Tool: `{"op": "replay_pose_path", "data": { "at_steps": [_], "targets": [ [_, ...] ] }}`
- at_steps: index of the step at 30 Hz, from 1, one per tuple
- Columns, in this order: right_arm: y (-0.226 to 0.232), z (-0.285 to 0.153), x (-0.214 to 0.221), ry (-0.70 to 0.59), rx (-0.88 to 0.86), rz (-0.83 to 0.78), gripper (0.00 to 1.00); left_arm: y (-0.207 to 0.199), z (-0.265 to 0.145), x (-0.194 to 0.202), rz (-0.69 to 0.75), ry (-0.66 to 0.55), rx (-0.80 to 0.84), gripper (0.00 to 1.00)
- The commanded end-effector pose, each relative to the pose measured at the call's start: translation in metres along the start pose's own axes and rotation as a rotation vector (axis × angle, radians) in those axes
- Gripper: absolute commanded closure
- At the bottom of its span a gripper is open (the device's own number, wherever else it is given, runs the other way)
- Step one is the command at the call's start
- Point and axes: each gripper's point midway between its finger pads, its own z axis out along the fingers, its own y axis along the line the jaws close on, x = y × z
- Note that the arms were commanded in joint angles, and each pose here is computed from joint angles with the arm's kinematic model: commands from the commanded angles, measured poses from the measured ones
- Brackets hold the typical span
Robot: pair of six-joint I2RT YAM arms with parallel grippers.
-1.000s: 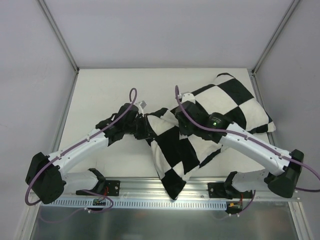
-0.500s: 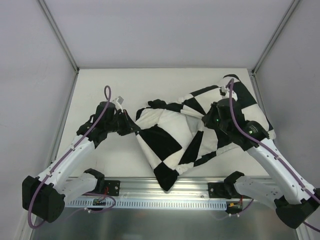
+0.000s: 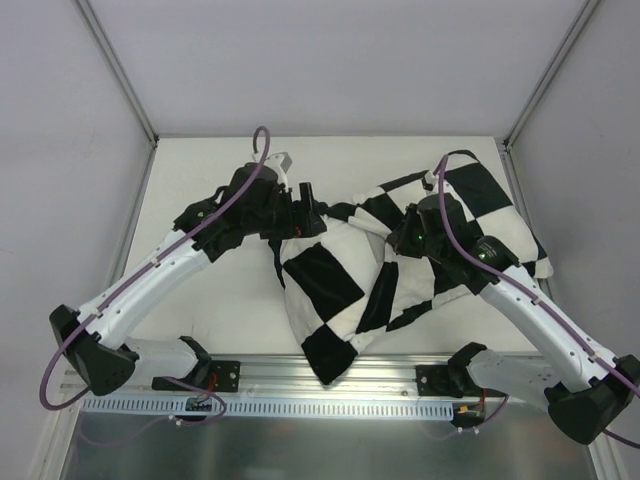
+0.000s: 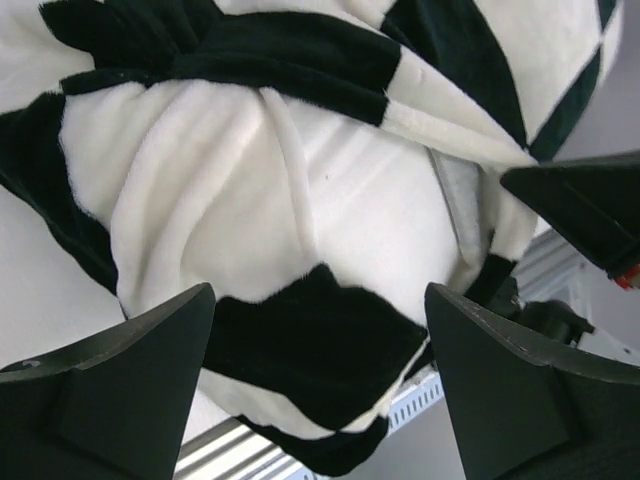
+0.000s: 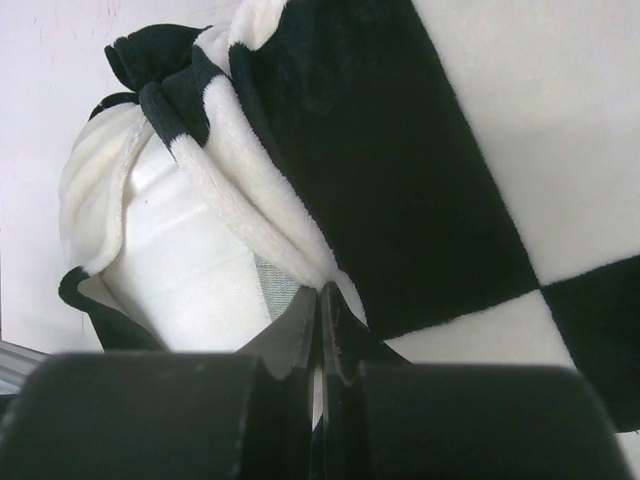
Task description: Remove the pillowcase from the pillow
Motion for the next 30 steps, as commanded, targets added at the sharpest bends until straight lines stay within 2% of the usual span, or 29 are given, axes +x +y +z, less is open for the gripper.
{"op": "replay_pose_path", "data": {
  "at_steps": [1, 2, 7, 11, 12, 13, 14, 18, 21, 25, 27, 28, 29, 30],
  "targets": [
    [0.017, -0.001, -0.010, -0.029, -0.056, 0.024, 0.99, 0.017, 0.021, -0.001, 0.049, 0.016, -0.185, 0.13],
    [0.017, 0.000, -0.009, -0.026, -0.056, 0.022, 0.99, 0.010, 0.031, 0.000, 0.068, 0.034, -0.205, 0.14],
    [0.016, 0.001, -0.006, -0.017, -0.050, 0.022, 0.99, 0.029, 0.053, 0.016, 0.089, 0.128, -0.365, 0.18],
    [0.010, -0.002, -0.008, -0.031, -0.028, 0.011, 0.99, 0.060, 0.047, 0.026, 0.107, 0.148, -0.515, 0.41],
    [0.009, -0.003, -0.008, -0.035, -0.021, 0.009, 0.99, 0.063, 0.044, 0.028, 0.104, 0.143, -0.524, 0.55],
    [0.008, -0.003, -0.008, -0.038, -0.017, 0.007, 0.99, 0.067, 0.035, 0.030, 0.101, 0.131, -0.527, 0.62],
    [0.005, -0.003, -0.010, -0.047, -0.003, 0.006, 0.99, 0.072, 0.030, 0.029, 0.101, 0.112, -0.543, 0.74],
    [-0.001, -0.009, -0.019, -0.087, 0.011, 0.019, 0.99, 0.098, 0.015, 0.040, 0.046, 0.124, -0.569, 1.00],
    [-0.008, -0.013, -0.024, -0.111, 0.025, 0.039, 0.99, 0.130, 0.008, 0.062, -0.034, 0.175, -0.623, 1.00],
    [-0.021, -0.023, -0.029, -0.137, 0.044, 0.058, 0.99, 0.150, 0.003, 0.074, -0.137, 0.176, -0.611, 1.00],
    [-0.024, -0.023, -0.028, -0.133, 0.049, 0.056, 0.99, 0.156, 0.010, 0.078, -0.184, 0.179, -0.569, 1.00],
    [-0.026, -0.022, -0.026, -0.126, 0.050, 0.055, 0.99, 0.162, 0.016, 0.097, -0.228, 0.230, -0.538, 1.00],
    [-0.026, -0.020, -0.023, -0.114, 0.052, 0.053, 0.99, 0.167, 0.028, 0.087, -0.282, 0.187, -0.498, 1.00],
    [-0.026, -0.020, -0.022, -0.108, 0.049, 0.055, 0.99, 0.177, 0.034, 0.101, -0.315, 0.213, -0.500, 1.00]
  ]
}}
